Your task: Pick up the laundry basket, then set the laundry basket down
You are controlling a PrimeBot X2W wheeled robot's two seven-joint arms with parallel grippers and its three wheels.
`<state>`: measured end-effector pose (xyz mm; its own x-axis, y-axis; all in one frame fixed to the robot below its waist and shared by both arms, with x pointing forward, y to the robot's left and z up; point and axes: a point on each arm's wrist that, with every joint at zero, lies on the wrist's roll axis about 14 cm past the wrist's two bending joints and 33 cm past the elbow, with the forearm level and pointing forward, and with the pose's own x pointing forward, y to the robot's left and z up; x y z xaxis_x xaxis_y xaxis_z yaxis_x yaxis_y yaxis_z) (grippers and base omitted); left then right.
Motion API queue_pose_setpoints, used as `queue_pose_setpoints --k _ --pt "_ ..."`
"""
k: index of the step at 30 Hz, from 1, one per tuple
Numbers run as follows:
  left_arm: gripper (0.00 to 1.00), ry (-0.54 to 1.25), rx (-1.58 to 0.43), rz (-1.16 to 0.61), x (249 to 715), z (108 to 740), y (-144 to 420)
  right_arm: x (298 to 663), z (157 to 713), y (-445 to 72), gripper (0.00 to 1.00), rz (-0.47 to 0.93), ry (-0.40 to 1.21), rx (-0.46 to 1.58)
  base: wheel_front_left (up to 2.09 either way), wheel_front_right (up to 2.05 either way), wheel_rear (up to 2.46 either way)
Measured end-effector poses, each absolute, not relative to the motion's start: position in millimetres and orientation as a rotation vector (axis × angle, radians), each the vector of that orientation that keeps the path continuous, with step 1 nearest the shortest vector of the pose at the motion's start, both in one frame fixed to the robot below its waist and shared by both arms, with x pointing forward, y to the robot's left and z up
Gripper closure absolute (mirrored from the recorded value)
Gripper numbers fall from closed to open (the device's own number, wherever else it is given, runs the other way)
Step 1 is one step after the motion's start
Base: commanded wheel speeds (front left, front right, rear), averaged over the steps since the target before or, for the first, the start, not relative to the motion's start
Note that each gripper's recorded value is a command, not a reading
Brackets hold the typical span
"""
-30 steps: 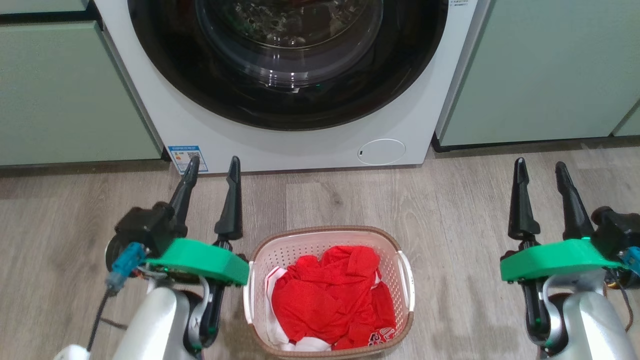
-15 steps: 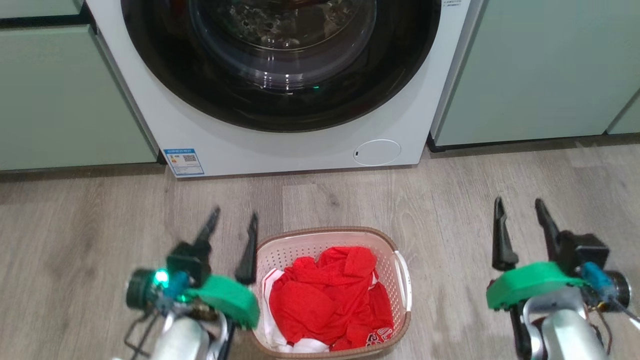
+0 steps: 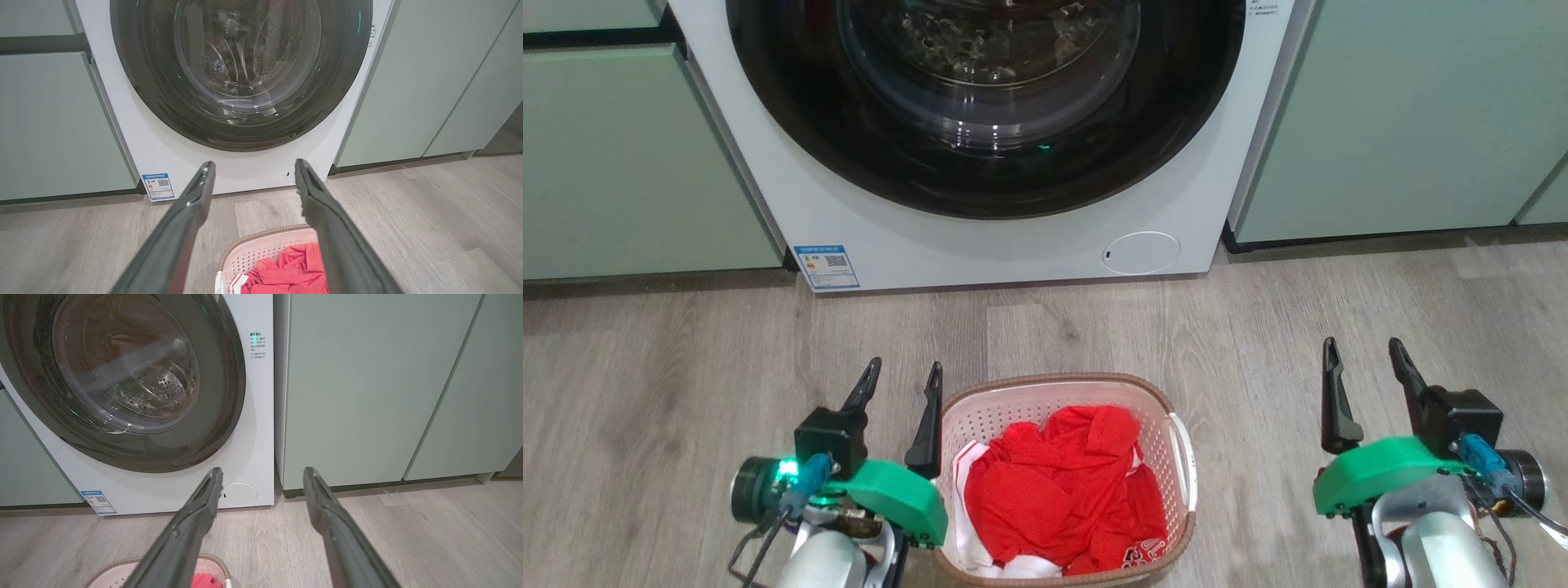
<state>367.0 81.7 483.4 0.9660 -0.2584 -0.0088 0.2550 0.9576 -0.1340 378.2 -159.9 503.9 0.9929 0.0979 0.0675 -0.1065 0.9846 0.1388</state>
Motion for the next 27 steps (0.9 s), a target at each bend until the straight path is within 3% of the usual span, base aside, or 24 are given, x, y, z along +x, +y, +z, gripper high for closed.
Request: queue_pose_setpoints --k 17,27 --pt "0.0 0.107 -0.184 -0.25 367.6 460.3 81.3 382.2 495.8 -160.7 0.0 0.099 -0.037 0.144 0.0 0.0 0.0" --pt "0.0 0.245 -0.172 -0.246 412.4 413.8 81.3 426.1 448.1 -157.5 0.0 0.092 0.1 0.185 0.0 0.0 0.0"
